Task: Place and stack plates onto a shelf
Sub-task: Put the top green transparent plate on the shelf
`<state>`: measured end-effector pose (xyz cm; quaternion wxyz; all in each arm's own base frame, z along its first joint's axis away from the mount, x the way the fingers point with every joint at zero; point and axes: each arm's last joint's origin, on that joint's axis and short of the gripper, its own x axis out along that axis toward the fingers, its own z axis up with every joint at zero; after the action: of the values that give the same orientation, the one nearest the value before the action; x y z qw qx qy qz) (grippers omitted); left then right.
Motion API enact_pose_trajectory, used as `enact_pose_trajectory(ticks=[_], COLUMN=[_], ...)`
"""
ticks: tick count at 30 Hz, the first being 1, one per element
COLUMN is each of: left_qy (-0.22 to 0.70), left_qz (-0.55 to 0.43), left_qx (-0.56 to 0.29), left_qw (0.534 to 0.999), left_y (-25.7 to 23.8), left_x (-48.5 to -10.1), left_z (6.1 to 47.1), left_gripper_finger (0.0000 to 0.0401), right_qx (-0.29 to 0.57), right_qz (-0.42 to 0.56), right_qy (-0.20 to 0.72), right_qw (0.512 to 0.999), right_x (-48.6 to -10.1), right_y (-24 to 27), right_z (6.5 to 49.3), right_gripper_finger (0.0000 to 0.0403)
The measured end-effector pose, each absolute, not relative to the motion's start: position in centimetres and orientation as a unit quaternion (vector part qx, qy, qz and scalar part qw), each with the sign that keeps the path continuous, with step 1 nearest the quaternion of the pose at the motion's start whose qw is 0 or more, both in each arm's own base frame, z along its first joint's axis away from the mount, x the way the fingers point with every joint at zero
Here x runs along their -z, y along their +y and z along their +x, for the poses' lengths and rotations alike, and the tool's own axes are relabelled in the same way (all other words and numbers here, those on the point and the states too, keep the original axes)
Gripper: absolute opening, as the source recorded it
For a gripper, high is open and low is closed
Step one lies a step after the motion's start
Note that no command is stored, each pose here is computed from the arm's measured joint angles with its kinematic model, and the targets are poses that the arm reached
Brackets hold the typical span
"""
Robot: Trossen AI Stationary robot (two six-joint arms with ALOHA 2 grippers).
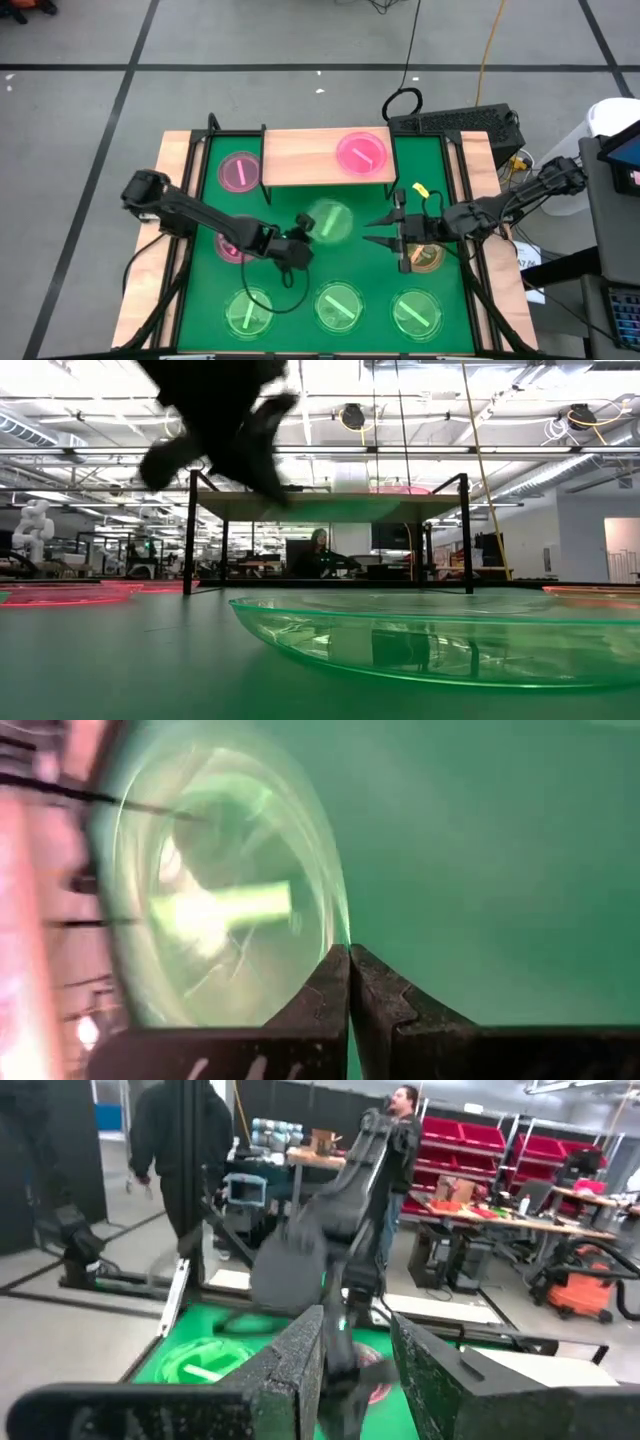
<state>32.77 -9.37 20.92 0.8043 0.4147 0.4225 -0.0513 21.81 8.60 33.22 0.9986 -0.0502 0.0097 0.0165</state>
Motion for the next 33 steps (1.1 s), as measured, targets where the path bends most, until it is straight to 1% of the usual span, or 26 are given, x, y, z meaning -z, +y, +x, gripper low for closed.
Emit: enact_pose_trajectory(ticks=[2, 4, 7, 9, 11, 15, 18, 21, 26, 33], left_qy=[0.432, 0.409, 0.414, 0.404, 0.427, 0.457, 0.451, 0.453, 0.465, 0.48], left_qz=[0.423, 0.422, 0.432, 0.432, 0.432, 0.417, 0.392, 0.377, 0.363, 0.368], left_qx=[0.039, 0.023, -0.002, -0.017, -0.033, -0.052, -0.038, -0.04, -0.054, -0.039], left_qw=[0.796, 0.809, 0.802, 0.806, 0.794, 0.784, 0.801, 0.807, 0.806, 0.796], left_y=[-8.9, -8.5, -7.2, -6.1, -4.3, -0.8, 1.2, 2.9, 4.5, 5.4], left_x=[-23.1, -25.7, -28.0, -29.2, -29.4, -29.4, -29.5, -29.5, -29.5, -28.7], left_z=[31.7, 31.4, 29.9, 29.6, 29.2, 29.2, 29.5, 29.5, 29.2, 29.5], left_gripper_finger=[0.0002, 0.0002, 0.0001, 0.0001, 0.0001, 0.0001, 0.0001, 0.0, 0.0, 0.0], right_qx=[-0.019, -0.023, -0.019, -0.018, -0.016, -0.016, -0.016, -0.016, -0.016, -0.015], right_qz=[-0.047, -0.048, -0.042, -0.044, -0.043, -0.039, -0.039, -0.043, -0.045, -0.043], right_qy=[0.001, -0.001, -0.008, -0.005, -0.007, -0.009, -0.006, -0.004, -0.003, -0.003], right_qw=[0.999, 0.999, 0.999, 0.999, 0.999, 0.999, 0.999, 0.999, 0.999, 0.999], right_x=[-33.5, -33.7, -34.0, -33.9, -34.0, -34.0, -34.0, -33.9, -33.9, -33.9], right_y=[8.7, 8.7, 8.7, 8.8, 8.8, 8.8, 8.8, 8.8, 8.8, 8.8], right_z=[21.6, 21.3, 21.0, 20.9, 20.8, 20.8, 20.8, 20.8, 20.8, 20.8], right_gripper_finger=[0.0105, 0.0105, 0.0105, 0.0105, 0.0105, 0.0105, 0.0105, 0.0105, 0.0105, 0.0105])
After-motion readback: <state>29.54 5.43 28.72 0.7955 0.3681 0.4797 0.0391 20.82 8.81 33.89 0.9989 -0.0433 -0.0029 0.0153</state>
